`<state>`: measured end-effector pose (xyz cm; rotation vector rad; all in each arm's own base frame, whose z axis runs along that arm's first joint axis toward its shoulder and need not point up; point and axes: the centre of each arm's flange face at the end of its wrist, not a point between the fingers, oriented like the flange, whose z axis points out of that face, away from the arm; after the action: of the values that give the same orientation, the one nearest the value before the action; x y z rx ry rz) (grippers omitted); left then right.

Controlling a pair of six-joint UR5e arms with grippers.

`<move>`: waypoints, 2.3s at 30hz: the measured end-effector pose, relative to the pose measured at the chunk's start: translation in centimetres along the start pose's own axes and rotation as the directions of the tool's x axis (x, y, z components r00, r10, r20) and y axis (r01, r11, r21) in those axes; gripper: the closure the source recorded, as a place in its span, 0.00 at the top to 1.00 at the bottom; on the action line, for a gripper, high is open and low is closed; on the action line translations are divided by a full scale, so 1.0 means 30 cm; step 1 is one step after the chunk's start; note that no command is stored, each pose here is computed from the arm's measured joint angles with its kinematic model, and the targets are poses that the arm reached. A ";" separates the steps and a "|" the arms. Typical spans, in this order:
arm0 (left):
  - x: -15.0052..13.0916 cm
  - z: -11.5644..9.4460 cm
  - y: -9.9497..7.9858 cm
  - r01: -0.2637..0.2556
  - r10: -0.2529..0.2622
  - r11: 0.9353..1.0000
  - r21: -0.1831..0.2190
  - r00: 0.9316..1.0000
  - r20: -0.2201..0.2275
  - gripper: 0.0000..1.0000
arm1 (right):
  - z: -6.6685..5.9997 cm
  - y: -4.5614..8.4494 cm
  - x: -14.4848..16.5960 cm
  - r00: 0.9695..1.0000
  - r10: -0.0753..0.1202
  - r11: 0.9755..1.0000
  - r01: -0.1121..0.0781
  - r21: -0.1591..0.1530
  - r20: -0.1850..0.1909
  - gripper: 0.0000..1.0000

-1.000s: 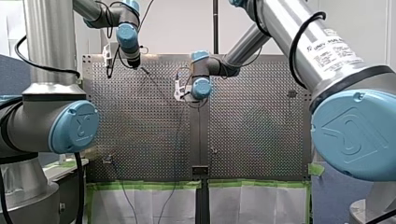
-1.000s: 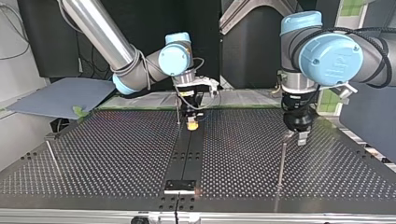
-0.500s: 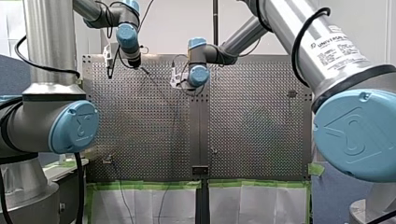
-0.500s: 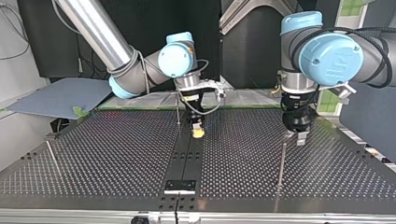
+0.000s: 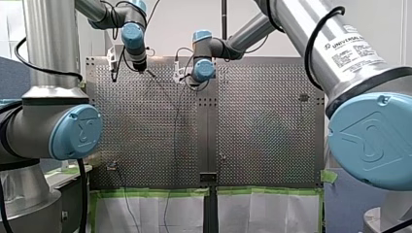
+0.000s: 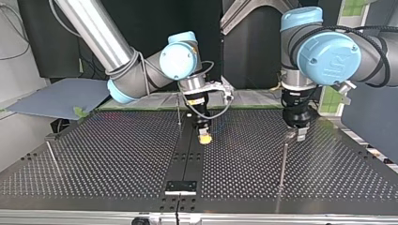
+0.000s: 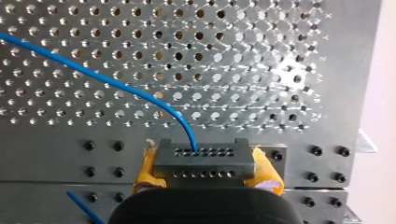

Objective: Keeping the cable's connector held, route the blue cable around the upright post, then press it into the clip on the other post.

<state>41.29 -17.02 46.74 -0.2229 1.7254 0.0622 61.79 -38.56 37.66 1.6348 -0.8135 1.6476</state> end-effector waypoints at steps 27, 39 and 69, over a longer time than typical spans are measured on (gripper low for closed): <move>0.003 -0.004 -0.020 0.084 -0.083 0.995 0.048 0.996 -0.011 1.00 | -0.048 -0.031 0.292 0.996 0.034 0.998 -0.029 0.061 -0.079 0.00; 0.010 -0.011 -0.051 0.181 -0.176 0.975 0.132 0.983 -0.053 1.00 | -0.052 -0.051 0.358 0.994 0.042 0.996 -0.035 0.077 -0.103 0.00; -0.003 0.039 -0.057 0.474 -0.435 0.829 0.298 0.880 -0.190 1.00 | -0.045 -0.041 0.364 0.993 0.060 0.994 -0.050 0.092 -0.104 0.00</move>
<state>42.76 -18.49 46.77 -0.3853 1.7224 -0.6088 62.10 -36.39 48.51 1.5825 -0.7468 1.8169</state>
